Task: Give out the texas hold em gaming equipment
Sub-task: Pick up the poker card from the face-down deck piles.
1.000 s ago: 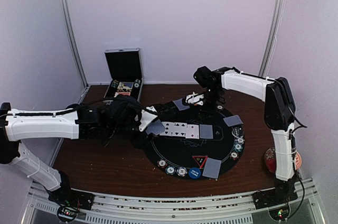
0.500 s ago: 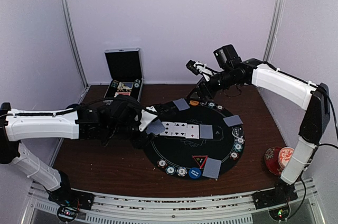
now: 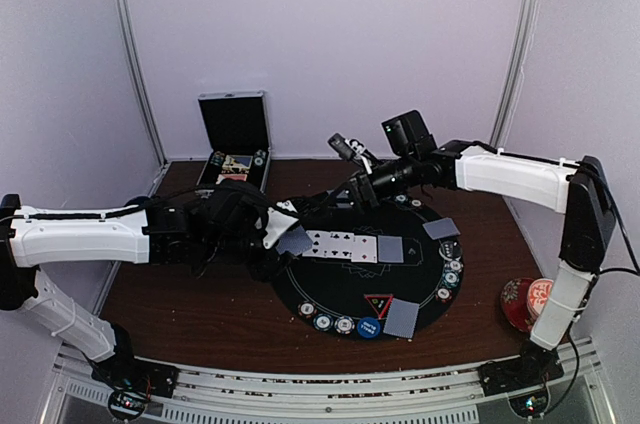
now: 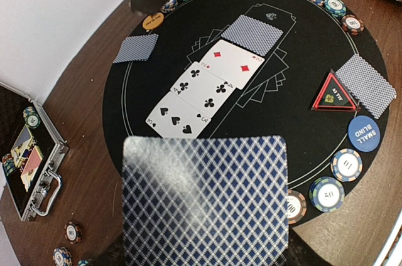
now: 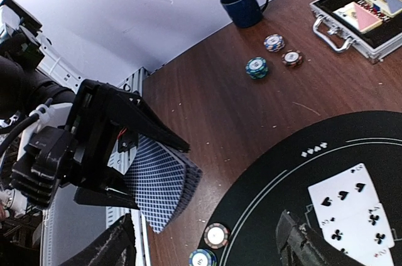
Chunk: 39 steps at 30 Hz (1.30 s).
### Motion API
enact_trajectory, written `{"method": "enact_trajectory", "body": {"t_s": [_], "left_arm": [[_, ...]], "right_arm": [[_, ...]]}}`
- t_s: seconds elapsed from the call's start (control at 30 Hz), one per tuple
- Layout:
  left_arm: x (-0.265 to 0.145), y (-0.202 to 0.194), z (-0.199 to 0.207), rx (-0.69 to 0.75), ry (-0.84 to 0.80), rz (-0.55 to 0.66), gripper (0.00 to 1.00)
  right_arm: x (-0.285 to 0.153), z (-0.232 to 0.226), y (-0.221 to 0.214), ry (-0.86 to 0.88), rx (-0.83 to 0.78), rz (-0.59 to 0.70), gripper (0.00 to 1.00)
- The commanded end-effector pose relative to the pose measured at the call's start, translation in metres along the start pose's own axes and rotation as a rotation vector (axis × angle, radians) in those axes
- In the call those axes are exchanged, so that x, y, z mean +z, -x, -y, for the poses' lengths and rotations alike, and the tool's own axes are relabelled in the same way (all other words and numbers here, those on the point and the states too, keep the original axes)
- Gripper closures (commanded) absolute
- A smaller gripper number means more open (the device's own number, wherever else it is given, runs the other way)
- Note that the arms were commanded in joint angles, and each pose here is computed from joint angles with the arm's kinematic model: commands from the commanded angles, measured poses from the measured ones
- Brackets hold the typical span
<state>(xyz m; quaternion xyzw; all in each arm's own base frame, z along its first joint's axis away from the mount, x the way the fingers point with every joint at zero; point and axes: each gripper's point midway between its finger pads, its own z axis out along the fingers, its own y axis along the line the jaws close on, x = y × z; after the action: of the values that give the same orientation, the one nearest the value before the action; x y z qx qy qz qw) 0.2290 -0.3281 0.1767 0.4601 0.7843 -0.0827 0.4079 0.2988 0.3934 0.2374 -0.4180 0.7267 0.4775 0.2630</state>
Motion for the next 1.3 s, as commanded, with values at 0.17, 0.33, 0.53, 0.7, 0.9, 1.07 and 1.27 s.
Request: {"method": "enact_trajectory", "body": {"t_s": [0.17,0.33,0.53,0.7,0.9,1.07,1.27], "left_arm": [[-0.005,0.016,-0.003,-0.009,0.011,0.061,0.36],[-0.005,0.016,-0.003,-0.01,0.007,0.063,0.36],[-0.006,0.017,-0.002,-0.01,0.006,0.065,0.36],[-0.006,0.017,-0.002,-0.009,0.006,0.064,0.36],[-0.005,0.017,-0.002,-0.009,0.005,0.064,0.36],[-0.006,0.017,-0.003,-0.01,0.007,0.066,0.36],[-0.006,0.017,-0.002,-0.01,0.005,0.066,0.36]], "right_arm": [[0.051,-0.024,-0.017,0.116,0.045,-0.059,0.25],[0.063,-0.028,-0.016,0.16,0.079,-0.068,0.27],[0.072,-0.022,-0.015,0.157,0.118,-0.069,0.29],[0.083,-0.011,-0.026,0.143,0.152,-0.099,0.34],[0.087,-0.009,-0.035,0.149,0.163,-0.13,0.38],[0.081,0.002,-0.034,0.077,0.144,-0.131,0.45],[0.069,0.014,-0.037,0.028,0.136,-0.135,0.5]]}}
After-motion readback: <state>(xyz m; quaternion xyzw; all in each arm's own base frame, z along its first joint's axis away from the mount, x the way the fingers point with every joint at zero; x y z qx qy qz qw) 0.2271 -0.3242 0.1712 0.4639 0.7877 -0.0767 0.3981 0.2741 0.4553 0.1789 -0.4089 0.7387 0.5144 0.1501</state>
